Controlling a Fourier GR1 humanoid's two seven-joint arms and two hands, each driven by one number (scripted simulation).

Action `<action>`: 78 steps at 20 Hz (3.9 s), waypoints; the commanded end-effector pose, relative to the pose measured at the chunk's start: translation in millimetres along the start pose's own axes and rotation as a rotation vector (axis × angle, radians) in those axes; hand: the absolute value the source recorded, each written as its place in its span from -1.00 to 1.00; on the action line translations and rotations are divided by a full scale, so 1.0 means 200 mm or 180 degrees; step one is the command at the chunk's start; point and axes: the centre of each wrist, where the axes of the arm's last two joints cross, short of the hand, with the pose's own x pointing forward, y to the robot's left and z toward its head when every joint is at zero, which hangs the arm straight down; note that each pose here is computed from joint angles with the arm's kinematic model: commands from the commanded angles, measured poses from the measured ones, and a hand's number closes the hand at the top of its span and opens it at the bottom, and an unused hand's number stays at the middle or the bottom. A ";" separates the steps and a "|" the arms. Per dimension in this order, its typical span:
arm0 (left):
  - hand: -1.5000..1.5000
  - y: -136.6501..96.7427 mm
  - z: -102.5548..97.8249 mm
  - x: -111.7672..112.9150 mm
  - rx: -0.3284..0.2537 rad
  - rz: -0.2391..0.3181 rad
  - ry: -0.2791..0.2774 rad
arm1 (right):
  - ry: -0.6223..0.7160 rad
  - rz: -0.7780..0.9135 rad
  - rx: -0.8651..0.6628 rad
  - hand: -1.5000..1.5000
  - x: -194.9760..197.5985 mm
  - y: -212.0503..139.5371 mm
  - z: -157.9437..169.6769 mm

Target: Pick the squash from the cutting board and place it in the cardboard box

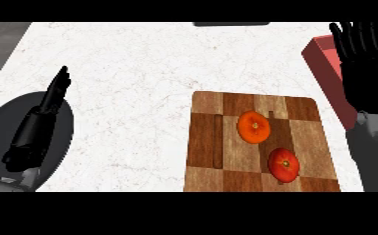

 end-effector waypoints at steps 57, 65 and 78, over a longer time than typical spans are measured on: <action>0.00 0.11 -0.04 -0.01 0.0029 0.1410 0.1163 | 0.2960 0.3582 0.0526 -1.00 0.18 0.63 0.36; 0.00 0.16 -0.04 -0.03 0.0032 0.1443 0.1127 | 0.2849 0.3772 0.0477 -1.00 0.20 0.69 0.24; 0.00 0.03 0.02 -0.07 0.0039 0.1397 0.1124 | 0.3142 0.3828 0.0556 -1.00 -0.04 0.79 0.25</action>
